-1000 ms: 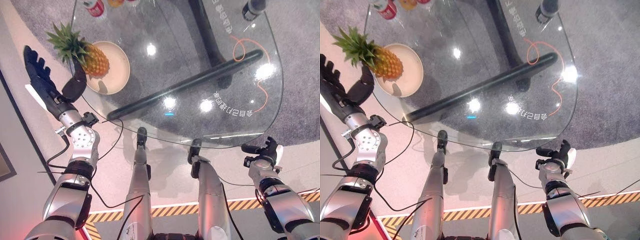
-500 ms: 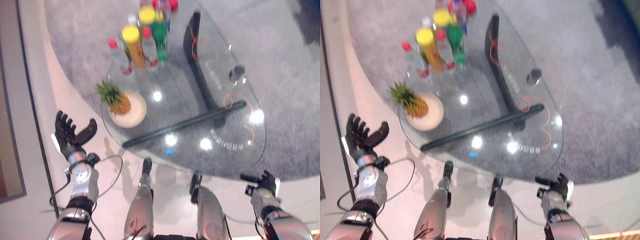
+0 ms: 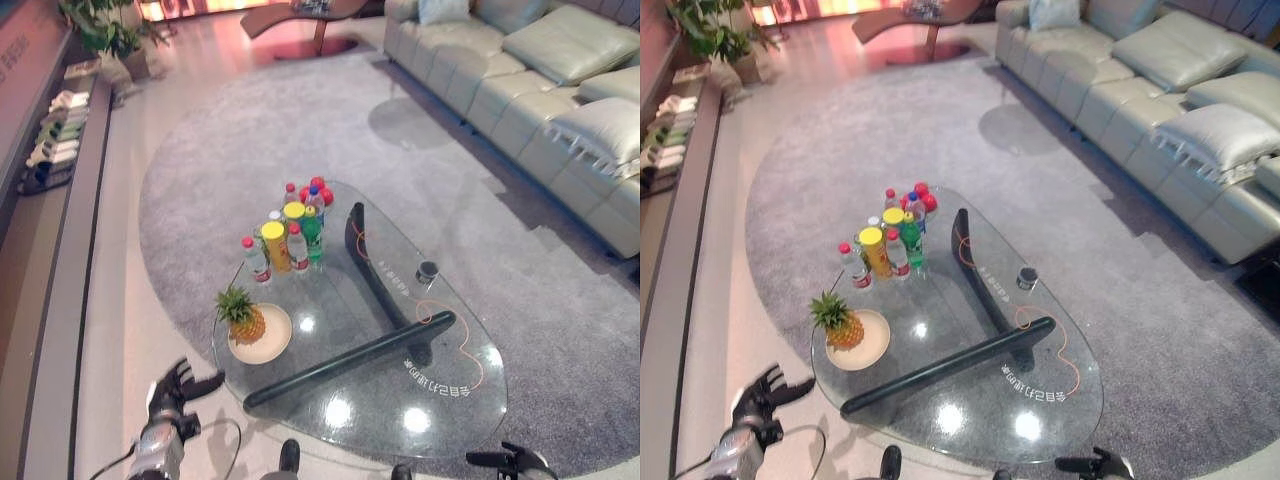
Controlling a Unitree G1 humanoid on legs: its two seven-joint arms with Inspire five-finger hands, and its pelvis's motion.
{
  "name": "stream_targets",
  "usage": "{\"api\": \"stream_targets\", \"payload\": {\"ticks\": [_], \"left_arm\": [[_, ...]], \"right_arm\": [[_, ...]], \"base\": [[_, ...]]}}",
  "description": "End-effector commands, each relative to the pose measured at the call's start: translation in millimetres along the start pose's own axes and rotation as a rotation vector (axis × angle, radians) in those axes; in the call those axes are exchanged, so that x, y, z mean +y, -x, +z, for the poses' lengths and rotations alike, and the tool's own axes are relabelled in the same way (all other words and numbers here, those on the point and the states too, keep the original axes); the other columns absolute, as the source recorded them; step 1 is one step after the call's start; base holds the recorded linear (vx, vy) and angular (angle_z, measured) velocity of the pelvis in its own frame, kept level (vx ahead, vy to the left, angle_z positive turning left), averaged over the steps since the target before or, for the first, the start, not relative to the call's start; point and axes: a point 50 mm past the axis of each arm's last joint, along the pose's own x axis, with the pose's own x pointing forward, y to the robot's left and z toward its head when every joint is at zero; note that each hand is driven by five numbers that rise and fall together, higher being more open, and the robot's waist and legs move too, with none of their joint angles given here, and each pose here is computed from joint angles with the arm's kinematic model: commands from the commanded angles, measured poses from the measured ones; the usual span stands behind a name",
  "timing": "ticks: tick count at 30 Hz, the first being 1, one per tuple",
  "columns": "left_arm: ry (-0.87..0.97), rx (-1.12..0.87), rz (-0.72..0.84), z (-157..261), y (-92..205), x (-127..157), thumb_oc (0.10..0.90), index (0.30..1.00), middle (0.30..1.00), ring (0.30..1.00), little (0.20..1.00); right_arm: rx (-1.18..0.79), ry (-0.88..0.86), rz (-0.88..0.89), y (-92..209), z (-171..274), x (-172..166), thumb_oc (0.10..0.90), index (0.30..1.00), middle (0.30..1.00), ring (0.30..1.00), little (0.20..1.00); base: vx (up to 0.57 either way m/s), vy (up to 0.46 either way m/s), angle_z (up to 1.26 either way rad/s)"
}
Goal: Pick up the fruit to the plate
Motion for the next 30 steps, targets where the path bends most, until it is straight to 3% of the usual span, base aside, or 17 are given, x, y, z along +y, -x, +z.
{"api": "stream_targets", "payload": {"ticks": [1, 4, 10, 30], "left_arm": [[-0.105, 0.111, -0.046, -4, -1, 9, 0.8, 0.9, 0.9, 0.9, 0.9], [-0.279, 0.32, -0.161, -39, 8, 3, 0.8, 0.9, 0.9, 0.9, 0.9], [-0.338, 0.451, -0.203, -62, 15, -4, 0.8, 0.9, 0.9, 0.9, 0.9], [-0.472, 0.451, -0.268, -66, 14, -30, 0.8, 0.9, 0.9, 0.9, 0.9]], "right_arm": [[0.031, 0.095, 0.01, 0, -3, -6, 0.8, 0.9, 0.9, 0.9, 0.9], [0.049, 0.155, 0.043, 0, -5, 2, 0.8, 0.9, 0.9, 0.9, 0.9], [0.095, 0.243, 0.117, 1, -7, 10, 0.8, 0.9, 0.9, 0.9, 0.9], [0.142, 0.324, 0.165, 3, -14, 27, 0.8, 0.9, 0.9, 0.9, 0.9]], "base": [[0.06, 0.002, -0.13], [0.04, 0.008, -0.12], [0.03, 0.013, -0.07], [0.0, -0.005, -0.02]]}}
